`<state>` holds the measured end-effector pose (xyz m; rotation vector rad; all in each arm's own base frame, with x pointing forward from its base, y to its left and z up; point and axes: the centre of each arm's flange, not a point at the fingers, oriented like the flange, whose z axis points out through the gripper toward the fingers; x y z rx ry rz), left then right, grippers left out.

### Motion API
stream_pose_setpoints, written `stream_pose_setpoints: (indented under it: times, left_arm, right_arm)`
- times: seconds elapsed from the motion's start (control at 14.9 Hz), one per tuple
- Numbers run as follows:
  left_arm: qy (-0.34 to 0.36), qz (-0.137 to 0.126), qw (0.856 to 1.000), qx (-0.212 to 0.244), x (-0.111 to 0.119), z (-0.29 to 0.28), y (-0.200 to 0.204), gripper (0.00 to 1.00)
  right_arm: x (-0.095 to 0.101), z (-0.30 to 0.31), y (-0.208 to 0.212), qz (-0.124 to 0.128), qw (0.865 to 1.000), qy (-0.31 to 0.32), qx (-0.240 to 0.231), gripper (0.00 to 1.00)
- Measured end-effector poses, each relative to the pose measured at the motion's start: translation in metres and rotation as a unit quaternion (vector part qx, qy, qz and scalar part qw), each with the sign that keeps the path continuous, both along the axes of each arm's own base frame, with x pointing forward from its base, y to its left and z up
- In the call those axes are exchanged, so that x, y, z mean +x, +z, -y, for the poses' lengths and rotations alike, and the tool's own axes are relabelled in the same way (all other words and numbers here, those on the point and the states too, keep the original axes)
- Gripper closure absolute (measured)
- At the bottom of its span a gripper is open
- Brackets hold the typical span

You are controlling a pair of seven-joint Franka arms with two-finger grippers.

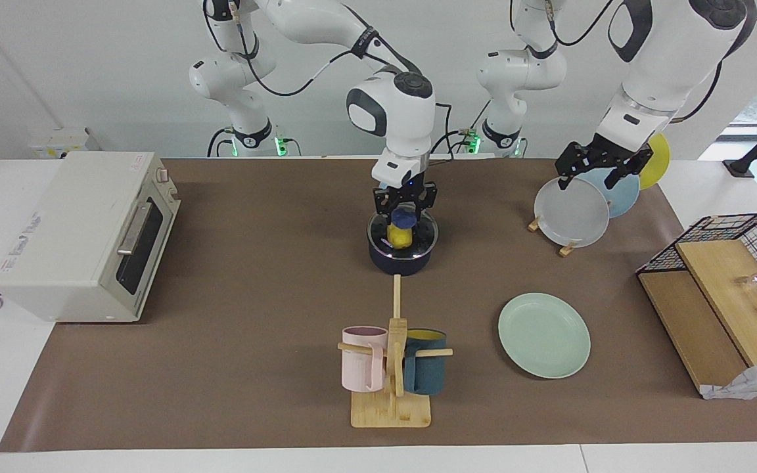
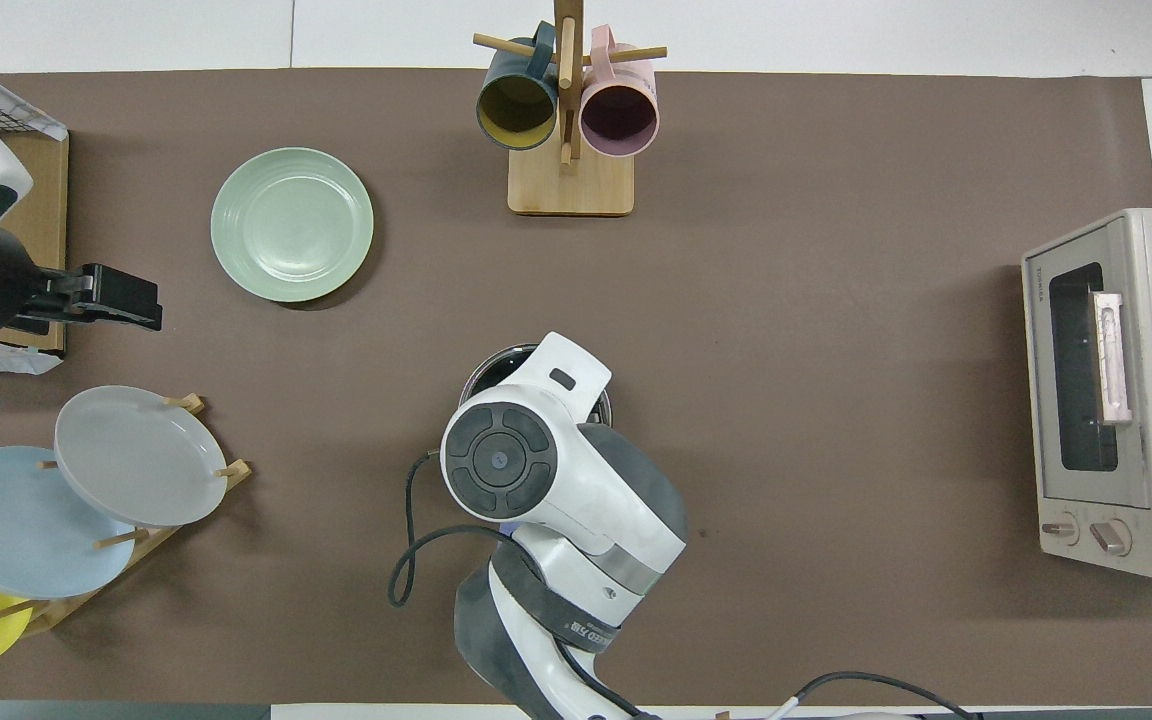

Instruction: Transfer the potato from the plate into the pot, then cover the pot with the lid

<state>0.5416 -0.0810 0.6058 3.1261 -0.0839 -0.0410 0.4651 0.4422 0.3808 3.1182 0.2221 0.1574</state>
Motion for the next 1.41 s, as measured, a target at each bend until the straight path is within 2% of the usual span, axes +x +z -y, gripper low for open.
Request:
stream_pose_setpoints:
  times: [0.27,0.54,0.67,0.87,1.07,1.41]
  left_arm:
    - [0.005,0.001,1.0,0.001,0.001,-0.006,0.0,0.0]
    - [0.009,0.002,1.0,0.001,0.003,-0.016,0.001,0.0]
    - [0.01,0.003,1.0,0.001,0.003,-0.017,0.001,0.0]
    - [0.012,0.003,1.0,0.002,0.003,-0.02,0.001,0.0]
    - [0.014,0.003,1.0,0.002,0.003,-0.022,0.002,0.0]
    - [0.015,0.001,1.0,0.002,0.002,-0.024,0.008,0.0]
  right_arm:
    - [0.009,0.001,0.013,0.01,1.0,-0.005,0.007,0.0]
    - [0.043,0.023,0.075,0.023,0.999,-0.04,0.014,0.0]
    - [0.056,0.041,0.116,0.022,0.998,-0.062,0.013,0.0]
    - [0.069,0.086,0.162,0.009,0.997,-0.071,-0.004,0.0]
    - [0.084,0.174,0.205,-0.009,0.997,-0.07,-0.024,0.0]
    - [0.068,0.301,0.259,-0.063,0.995,-0.059,-0.051,0.0]
